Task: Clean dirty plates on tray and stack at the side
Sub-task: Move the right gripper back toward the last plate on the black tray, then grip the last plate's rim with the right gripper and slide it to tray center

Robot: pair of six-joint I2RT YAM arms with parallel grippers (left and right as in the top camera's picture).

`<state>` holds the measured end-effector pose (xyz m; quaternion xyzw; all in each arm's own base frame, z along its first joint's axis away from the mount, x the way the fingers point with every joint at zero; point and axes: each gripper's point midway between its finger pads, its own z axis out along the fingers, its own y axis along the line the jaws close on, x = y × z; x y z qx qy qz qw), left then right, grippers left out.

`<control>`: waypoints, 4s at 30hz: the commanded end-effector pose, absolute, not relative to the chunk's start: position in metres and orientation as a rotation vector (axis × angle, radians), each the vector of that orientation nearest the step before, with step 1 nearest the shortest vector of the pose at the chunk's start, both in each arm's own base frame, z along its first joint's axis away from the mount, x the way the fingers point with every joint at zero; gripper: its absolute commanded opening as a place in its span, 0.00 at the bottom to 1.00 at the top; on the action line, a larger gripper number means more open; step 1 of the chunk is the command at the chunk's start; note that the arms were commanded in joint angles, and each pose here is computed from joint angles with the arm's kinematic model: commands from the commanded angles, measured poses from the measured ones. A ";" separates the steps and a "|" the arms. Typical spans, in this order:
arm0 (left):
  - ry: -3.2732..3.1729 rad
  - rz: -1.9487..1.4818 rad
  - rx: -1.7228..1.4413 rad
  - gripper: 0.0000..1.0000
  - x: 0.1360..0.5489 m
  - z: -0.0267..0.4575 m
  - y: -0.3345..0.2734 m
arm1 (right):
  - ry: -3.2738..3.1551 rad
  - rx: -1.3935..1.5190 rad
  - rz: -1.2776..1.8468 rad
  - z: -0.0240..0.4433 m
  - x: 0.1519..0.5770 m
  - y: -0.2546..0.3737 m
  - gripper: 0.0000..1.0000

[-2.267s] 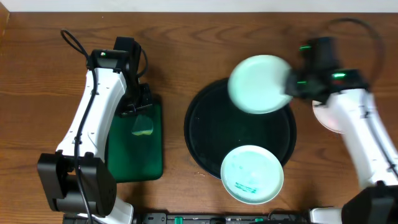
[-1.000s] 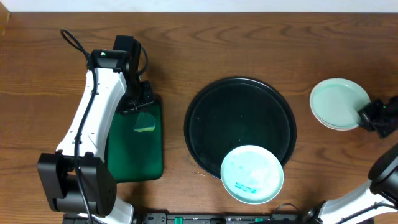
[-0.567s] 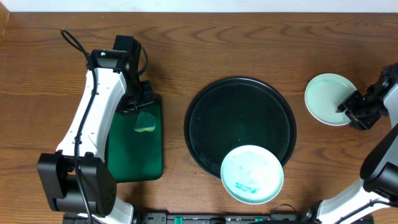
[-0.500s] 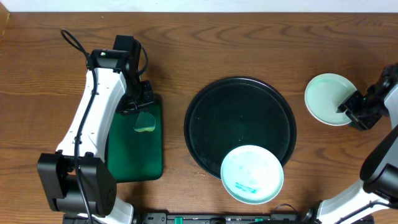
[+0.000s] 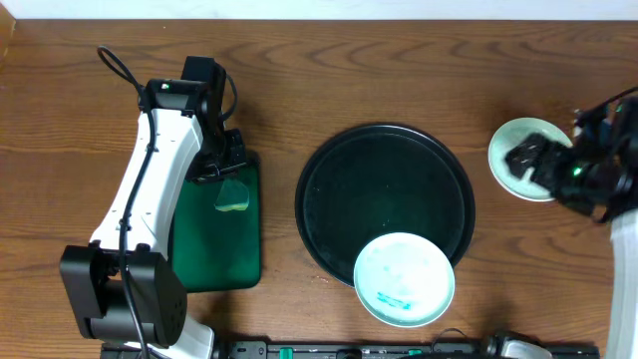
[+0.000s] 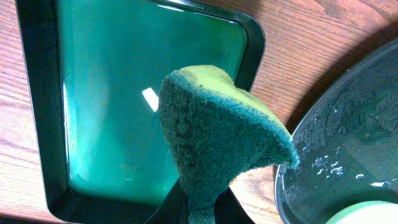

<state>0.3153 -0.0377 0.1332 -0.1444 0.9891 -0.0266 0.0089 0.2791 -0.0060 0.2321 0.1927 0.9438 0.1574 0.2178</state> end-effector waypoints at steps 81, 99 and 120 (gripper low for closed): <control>3.104 -0.114 -0.394 0.07 0.315 0.131 -0.041 | 3.112 0.906 0.258 0.027 0.136 0.120 0.47; 3.105 -0.114 -0.393 0.07 0.315 0.131 -0.041 | 2.978 0.851 0.019 0.017 0.149 0.091 0.01; 3.105 -0.116 -0.382 0.07 0.315 0.131 -0.041 | 2.662 0.528 0.171 0.042 0.265 0.081 0.01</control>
